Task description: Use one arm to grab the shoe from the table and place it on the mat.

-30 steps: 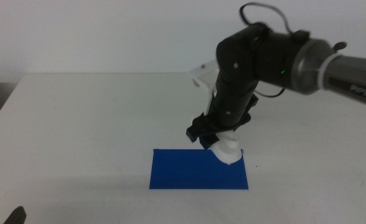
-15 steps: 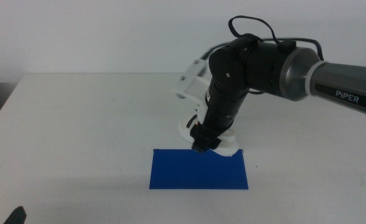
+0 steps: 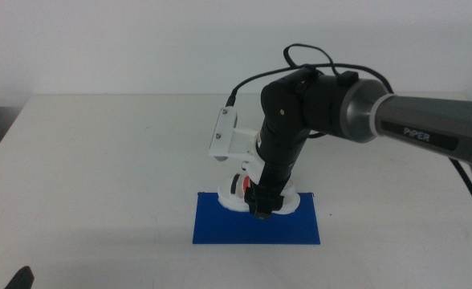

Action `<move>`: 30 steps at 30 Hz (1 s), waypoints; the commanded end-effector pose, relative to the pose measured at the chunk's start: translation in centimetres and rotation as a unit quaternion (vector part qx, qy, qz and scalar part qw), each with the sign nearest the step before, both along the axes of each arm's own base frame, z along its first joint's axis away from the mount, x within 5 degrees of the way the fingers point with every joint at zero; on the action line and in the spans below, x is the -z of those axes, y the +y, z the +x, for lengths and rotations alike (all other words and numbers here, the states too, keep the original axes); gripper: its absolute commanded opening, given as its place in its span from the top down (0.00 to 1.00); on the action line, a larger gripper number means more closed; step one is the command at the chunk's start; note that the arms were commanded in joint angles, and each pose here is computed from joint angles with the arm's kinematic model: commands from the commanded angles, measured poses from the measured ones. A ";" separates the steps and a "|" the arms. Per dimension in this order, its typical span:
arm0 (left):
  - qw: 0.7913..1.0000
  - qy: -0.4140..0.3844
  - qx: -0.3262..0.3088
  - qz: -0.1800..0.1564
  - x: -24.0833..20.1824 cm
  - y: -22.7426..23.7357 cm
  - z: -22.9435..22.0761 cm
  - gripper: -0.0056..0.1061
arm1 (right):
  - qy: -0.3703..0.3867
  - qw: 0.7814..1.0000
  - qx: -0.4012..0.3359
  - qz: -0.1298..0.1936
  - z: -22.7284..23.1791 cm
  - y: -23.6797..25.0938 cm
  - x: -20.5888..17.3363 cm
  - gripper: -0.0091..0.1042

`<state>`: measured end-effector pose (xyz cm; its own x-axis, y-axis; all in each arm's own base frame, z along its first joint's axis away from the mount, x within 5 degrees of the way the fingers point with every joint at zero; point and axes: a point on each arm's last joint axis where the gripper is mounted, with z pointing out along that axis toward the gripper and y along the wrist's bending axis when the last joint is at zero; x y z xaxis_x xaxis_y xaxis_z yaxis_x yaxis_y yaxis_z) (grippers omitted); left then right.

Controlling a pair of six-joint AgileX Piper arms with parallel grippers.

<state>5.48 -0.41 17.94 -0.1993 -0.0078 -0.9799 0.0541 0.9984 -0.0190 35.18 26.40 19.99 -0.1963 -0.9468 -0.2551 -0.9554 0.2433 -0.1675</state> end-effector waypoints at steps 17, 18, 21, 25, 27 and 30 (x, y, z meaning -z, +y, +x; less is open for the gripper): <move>0.999 -0.043 -0.002 -0.008 -0.6 0.0 0.1 0.11 | -0.020 0.999 -0.008 0.036 0.3 1.1 -0.9 0.79; 0.999 -0.043 -0.002 -0.008 -0.6 0.0 0.1 0.11 | -0.019 0.999 -0.008 0.036 0.3 1.1 -0.8 0.75; 0.999 -0.043 -0.002 -0.008 -0.6 0.0 0.1 0.11 | -0.021 0.999 -0.007 0.037 0.4 1.1 -0.9 0.29; 0.999 -0.043 -0.002 -0.008 -0.6 0.0 0.1 0.11 | -0.018 0.999 0.009 0.046 0.2 1.1 -1.3 0.16; 0.999 -0.043 -0.002 -0.008 -0.6 0.0 0.1 0.11 | -0.023 0.998 0.020 0.055 0.0 0.9 -2.4 0.13; 0.999 -0.043 -0.002 -0.008 -0.6 0.0 0.1 0.11 | -0.038 0.996 0.031 0.074 -0.7 0.3 -5.4 0.12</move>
